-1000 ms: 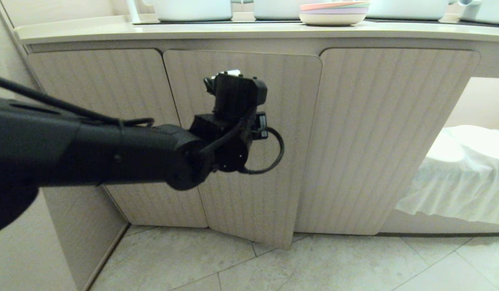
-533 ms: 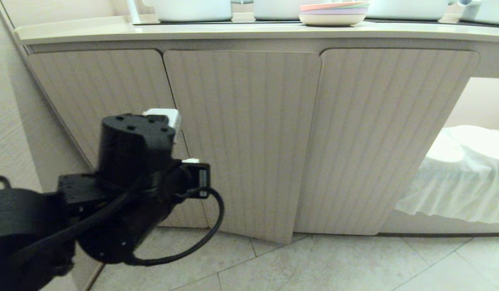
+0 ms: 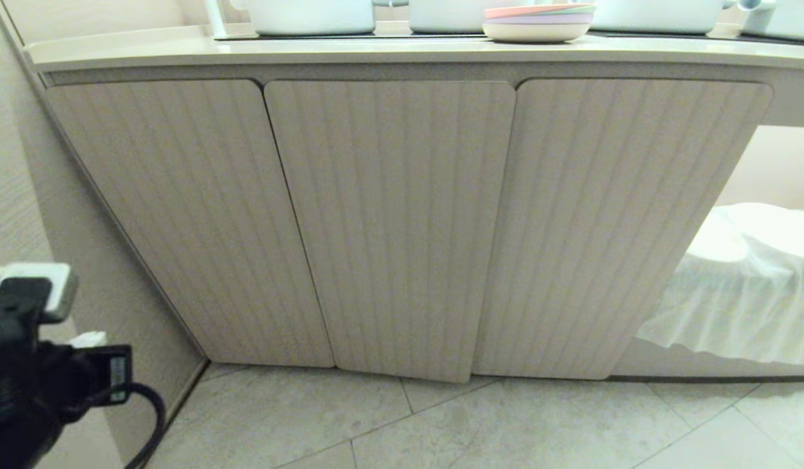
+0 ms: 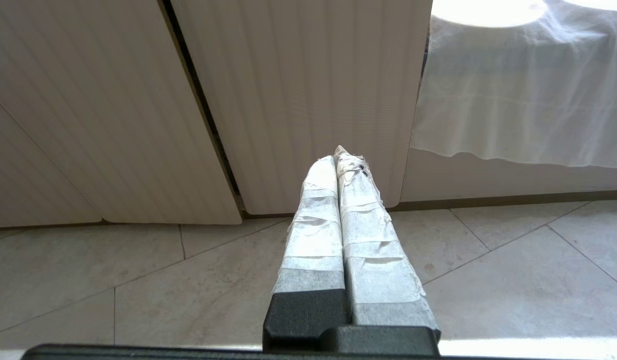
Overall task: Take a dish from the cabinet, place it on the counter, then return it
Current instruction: Close the cabinet door
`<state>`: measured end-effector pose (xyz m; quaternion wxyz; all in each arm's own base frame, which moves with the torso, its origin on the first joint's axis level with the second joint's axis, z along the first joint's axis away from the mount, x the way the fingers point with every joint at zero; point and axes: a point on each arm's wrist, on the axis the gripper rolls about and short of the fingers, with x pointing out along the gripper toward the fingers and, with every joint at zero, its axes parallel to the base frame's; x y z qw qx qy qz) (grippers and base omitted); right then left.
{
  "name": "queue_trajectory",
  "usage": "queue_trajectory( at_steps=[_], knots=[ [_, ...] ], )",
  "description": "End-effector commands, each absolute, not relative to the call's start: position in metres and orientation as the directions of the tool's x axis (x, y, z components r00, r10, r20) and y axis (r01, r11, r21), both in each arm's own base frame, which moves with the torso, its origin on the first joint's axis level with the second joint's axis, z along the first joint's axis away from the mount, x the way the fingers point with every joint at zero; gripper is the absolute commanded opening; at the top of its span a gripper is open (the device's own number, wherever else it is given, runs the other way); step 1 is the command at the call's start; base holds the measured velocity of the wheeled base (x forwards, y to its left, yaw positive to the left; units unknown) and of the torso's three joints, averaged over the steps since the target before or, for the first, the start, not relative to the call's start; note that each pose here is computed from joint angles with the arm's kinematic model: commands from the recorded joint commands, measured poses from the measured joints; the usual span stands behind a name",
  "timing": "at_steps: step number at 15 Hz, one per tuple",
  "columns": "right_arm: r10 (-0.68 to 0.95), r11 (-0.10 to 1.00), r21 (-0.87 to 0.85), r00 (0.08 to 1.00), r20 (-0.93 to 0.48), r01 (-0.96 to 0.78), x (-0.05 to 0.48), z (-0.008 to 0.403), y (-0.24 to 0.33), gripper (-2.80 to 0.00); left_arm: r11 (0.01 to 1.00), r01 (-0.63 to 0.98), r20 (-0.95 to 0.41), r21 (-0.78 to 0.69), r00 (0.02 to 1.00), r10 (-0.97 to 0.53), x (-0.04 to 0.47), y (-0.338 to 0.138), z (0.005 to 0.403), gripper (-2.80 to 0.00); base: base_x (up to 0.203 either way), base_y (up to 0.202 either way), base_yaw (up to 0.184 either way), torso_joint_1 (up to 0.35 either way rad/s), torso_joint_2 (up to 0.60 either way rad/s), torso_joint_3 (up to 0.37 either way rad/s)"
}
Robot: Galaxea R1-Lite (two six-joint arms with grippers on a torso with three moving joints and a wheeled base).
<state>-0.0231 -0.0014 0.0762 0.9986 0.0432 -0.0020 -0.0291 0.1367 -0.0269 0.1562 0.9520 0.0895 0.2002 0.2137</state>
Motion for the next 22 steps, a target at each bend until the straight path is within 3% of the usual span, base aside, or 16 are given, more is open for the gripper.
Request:
queue_trajectory(
  at_steps=[1, 5, 9, 13, 17, 22],
  knots=[
    [-0.058, 0.995, 0.087, 0.998, 0.002, 0.058, -0.023, 0.076, -0.001, -2.8, 0.86, -0.451, -0.308, 0.238, 0.805, 0.507, 0.095, -0.006, 0.141, -2.8, 0.0, 0.0, 0.0, 0.0, 0.0, 0.0],
    [-0.058, 0.994, 0.087, 0.998, 0.002, 0.058, -0.023, 0.076, -0.001, -2.8, 0.897, -0.391, -0.286, 0.205, 0.853, 0.437, 0.048, 0.004, 0.105, -2.8, 0.0, 0.0, 0.0, 0.0, 0.0, 0.0],
    [-0.058, 0.995, 0.086, 0.998, 0.002, 0.058, -0.023, 0.076, -0.001, -2.8, 0.982, -0.177, -0.211, 0.06, 0.96, 0.186, 0.018, 0.004, 0.099, -2.8, 0.0, 0.0, 0.0, 0.0, 0.0, 0.0],
    [-0.058, 0.994, 0.087, 0.998, 0.002, 0.058, -0.023, 0.076, -0.001, -2.8, 0.999, -0.034, -0.167, 0.01, 0.985, 0.035, -0.008, 0.0, 0.08, -2.8, 0.0, 0.0, 0.0, 0.0, 0.0, 0.0],
    [-0.058, 0.995, 0.086, 0.998, 0.002, 0.058, -0.023, 0.076, -0.001, -2.8, 0.999, 0.004, -0.015, 0.044, 1.0, -0.004, -0.022, 0.0, 0.075, -2.8, 0.0, 0.0, 0.0, 0.0, 0.0, 0.0],
    [-0.058, 0.995, 0.086, 0.998, 0.002, 0.058, -0.023, 0.076, -0.001, -2.8, 0.989, 0.033, -0.018, 0.148, 0.999, -0.03, -0.023, -0.001, 0.074, -2.8, 0.0, 0.0, 0.0, 0.0, 0.0, 0.0]
  ],
)
